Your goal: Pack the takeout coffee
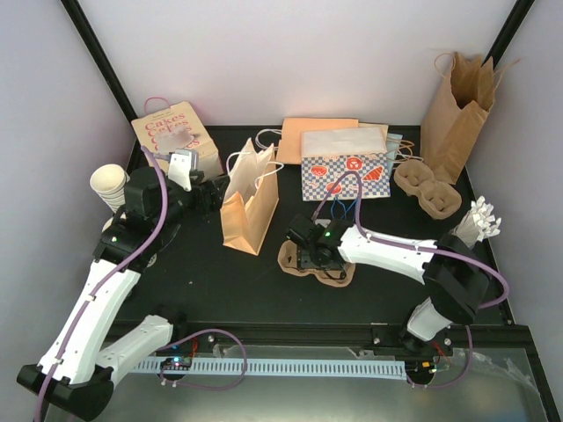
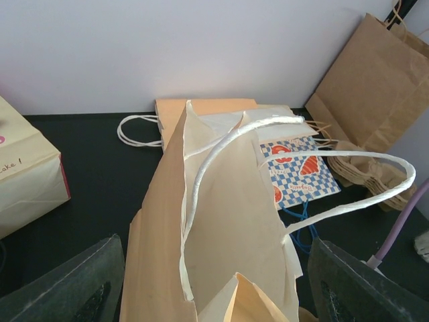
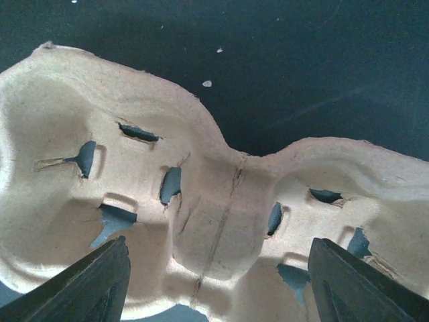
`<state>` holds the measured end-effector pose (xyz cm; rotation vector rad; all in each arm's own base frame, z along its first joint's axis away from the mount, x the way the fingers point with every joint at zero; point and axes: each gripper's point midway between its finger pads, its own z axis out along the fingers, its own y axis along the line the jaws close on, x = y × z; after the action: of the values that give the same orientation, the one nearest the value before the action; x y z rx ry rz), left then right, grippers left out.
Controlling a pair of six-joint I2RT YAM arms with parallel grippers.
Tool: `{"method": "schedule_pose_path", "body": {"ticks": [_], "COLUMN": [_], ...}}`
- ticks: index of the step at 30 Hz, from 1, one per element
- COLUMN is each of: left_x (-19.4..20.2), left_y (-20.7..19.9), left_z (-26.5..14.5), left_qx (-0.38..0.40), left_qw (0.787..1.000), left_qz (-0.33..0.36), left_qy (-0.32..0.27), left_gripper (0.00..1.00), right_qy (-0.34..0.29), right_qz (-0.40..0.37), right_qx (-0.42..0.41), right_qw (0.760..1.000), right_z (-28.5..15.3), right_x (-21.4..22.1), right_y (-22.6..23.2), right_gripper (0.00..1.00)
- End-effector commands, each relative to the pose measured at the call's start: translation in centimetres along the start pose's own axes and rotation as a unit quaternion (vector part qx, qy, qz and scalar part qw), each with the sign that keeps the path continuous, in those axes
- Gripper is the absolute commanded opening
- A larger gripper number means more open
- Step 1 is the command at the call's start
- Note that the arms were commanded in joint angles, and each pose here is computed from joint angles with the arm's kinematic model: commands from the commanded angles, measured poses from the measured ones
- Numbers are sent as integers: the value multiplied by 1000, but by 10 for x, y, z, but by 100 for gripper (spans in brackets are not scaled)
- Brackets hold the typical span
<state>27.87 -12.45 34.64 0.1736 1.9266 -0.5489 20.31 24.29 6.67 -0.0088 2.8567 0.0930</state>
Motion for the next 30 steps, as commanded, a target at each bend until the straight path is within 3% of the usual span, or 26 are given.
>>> {"method": "schedule_pose_path", "body": {"ticks": [1,17,20,24,30], "left_x": [-10,-10,-11,-12,-12], "left_y": [-1,-2,-2,-1,-2], "left_z": [-2,0,0,0,0], "left_qx": [0,4,3,2,2], "left_qw": [1000,1000,1000,1000,1000], "left_qz": [7,7,10,12,13], "left_qy": [-15,-12,-13,-14,-14], "left_gripper": [78,78,78,78,78], "right_qy": [-13,4,7,12,0], "right_qz": [27,50,52,49,48], "right_qx": [8,38,30,15,12], "right_qw": [1000,998,998,999,999], "right_z": [4,28,30,29,11], "right_x": [-8,-13,-13,-13,-18], "right_y": [4,-1,0,4,-1], "right_gripper": [75,68,60,41,40]}}
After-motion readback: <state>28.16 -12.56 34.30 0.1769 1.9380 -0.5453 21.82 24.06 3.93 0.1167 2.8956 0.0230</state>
